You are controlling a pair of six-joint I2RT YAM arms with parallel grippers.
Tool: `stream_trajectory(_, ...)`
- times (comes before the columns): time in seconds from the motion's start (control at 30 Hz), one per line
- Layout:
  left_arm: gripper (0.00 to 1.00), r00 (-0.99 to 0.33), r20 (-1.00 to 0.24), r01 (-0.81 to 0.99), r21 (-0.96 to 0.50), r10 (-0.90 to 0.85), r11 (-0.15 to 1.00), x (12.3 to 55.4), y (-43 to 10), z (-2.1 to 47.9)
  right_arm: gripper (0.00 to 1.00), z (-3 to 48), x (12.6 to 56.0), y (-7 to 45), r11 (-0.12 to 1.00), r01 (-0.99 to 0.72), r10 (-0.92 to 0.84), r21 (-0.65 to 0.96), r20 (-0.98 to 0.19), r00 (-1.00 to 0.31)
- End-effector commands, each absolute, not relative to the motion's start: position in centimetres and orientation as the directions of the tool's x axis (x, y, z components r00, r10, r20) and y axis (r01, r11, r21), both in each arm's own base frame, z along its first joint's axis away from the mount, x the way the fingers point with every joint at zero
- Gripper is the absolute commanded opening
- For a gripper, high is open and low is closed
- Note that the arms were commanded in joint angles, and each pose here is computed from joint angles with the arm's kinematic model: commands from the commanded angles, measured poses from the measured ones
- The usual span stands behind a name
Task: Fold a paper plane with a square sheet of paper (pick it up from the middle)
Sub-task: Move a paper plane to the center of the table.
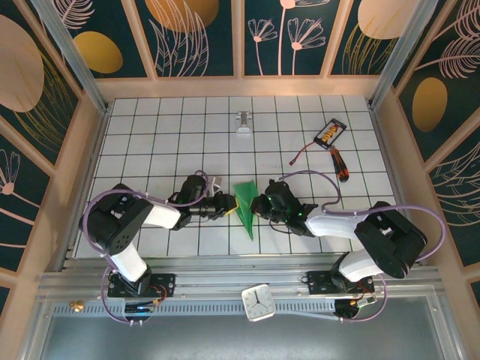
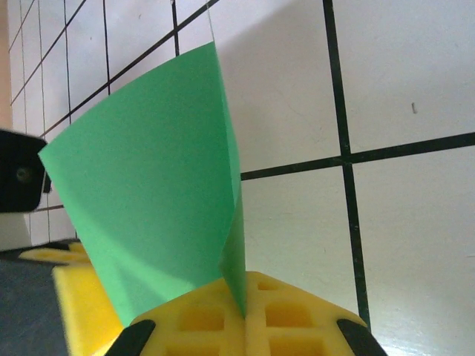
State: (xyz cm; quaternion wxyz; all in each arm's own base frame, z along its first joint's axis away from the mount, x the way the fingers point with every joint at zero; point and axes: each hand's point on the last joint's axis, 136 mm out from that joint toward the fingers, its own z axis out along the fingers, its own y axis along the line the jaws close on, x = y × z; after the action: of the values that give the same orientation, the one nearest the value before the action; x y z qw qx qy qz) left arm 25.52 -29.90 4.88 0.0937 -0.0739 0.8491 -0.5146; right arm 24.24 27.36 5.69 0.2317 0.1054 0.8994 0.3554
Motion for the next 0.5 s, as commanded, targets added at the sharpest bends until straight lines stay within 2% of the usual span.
stream_trajectory(0.0, 0.09, -0.966, -0.14, 0.034, -0.902, -0.217, 0.431, 26.9, -30.7, 6.0, 0.09, 6.5, 24.8, 27.0, 0.703, 0.025, 0.385, 0.711, -0.351, -0.853)
stream_trajectory(0.1, 0.0, -0.963, -0.175, 0.059, -0.881, -0.207, 0.47, 27.2, -30.6, 5.9, 0.17, 5.9, 25.3, 26.0, 0.739, 0.035, 0.382, 0.673, -0.375, -0.845)
stream_trajectory(0.23, 0.0, -0.962, -0.205, 0.086, -0.855, -0.181, 0.512, 27.4, -30.4, 6.0, 0.24, 5.0, 25.9, 25.1, 0.782, 0.039, 0.358, 0.622, -0.398, -0.845)
stream_trajectory(0.33, 0.0, -0.961, -0.213, 0.09, -0.843, -0.175, 0.53, 27.5, -30.3, 6.0, 0.24, 4.5, 26.1, 25.0, 0.786, 0.04, 0.353, 0.617, -0.394, -0.849)
stream_trajectory(0.47, 0.0, -0.963, -0.202, 0.078, -0.84, -0.176, 0.537, 27.5, -30.3, 5.5, 0.14, 4.3, 26.6, 25.2, 0.791, 0.024, 0.336, 0.612, -0.401, -0.852)
